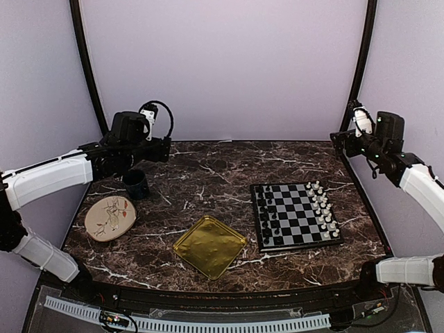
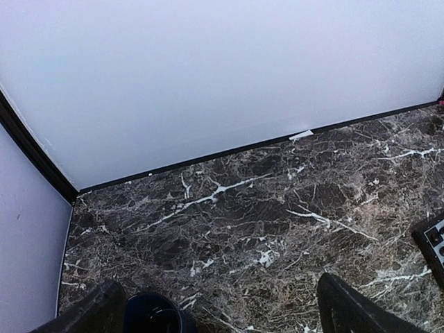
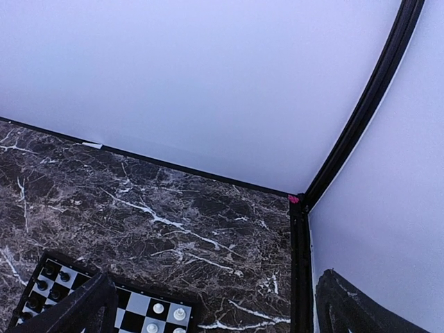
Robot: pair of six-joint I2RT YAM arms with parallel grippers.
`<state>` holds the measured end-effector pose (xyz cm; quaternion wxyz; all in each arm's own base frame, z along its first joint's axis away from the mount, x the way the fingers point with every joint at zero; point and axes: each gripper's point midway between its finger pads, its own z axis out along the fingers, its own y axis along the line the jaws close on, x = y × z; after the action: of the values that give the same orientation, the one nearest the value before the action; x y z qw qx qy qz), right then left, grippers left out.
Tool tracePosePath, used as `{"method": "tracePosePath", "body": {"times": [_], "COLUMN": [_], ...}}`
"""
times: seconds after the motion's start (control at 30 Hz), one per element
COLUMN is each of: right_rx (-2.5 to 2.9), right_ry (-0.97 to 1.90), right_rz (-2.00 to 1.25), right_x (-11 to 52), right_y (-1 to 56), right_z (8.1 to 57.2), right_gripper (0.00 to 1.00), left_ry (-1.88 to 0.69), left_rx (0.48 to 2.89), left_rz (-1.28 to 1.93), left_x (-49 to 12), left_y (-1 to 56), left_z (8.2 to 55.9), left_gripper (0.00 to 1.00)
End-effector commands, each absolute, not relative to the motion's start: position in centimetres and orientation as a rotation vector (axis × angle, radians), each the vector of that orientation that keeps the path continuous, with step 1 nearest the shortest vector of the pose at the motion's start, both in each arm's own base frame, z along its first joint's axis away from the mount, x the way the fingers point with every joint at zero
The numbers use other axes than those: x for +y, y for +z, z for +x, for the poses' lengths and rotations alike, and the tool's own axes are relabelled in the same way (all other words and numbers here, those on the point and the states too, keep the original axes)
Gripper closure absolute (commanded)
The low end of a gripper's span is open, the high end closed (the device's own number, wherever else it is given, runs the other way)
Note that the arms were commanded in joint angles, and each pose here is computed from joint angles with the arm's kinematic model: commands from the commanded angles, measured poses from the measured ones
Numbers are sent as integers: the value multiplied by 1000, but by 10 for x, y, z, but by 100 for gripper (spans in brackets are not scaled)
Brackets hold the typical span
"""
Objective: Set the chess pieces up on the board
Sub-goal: Reset both arms
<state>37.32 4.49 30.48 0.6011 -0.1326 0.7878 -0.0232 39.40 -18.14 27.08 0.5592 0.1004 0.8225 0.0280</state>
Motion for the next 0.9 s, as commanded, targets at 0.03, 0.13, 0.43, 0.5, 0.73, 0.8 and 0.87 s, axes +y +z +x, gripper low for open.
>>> {"method": "tracePosePath", "body": {"times": [0.03,0.13,0.43,0.5,0.73,0.8,0.87], "right_rx": [1775,1797,1822,1824,1828,1828,1826], "right_ry": [-95,92,136,135,138,146,142], "right_rz": [-237,-142,-128,-125,-105,-65,-40], "right_x": [26,32,27,26,20,17,14], "right_y": [315,308,297,298,300,302,310], "right_z": [374,372,379,380,384,386,386], "right_gripper": [0,0,0,0,0,0,0], "left_ry": [75,77,38,-3,-29,5,22], "left_rx": [1832,1835,1855,1840,1804,1806,1805], "left_rz": [159,174,269,282,279,238,210], "left_x": [-167,-168,-183,-187,-184,-176,-171], "left_y": [299,297,281,280,287,292,301], "left_z": [390,390,390,387,379,380,380], "left_gripper": [1,1,1,1,1,1,1]}}
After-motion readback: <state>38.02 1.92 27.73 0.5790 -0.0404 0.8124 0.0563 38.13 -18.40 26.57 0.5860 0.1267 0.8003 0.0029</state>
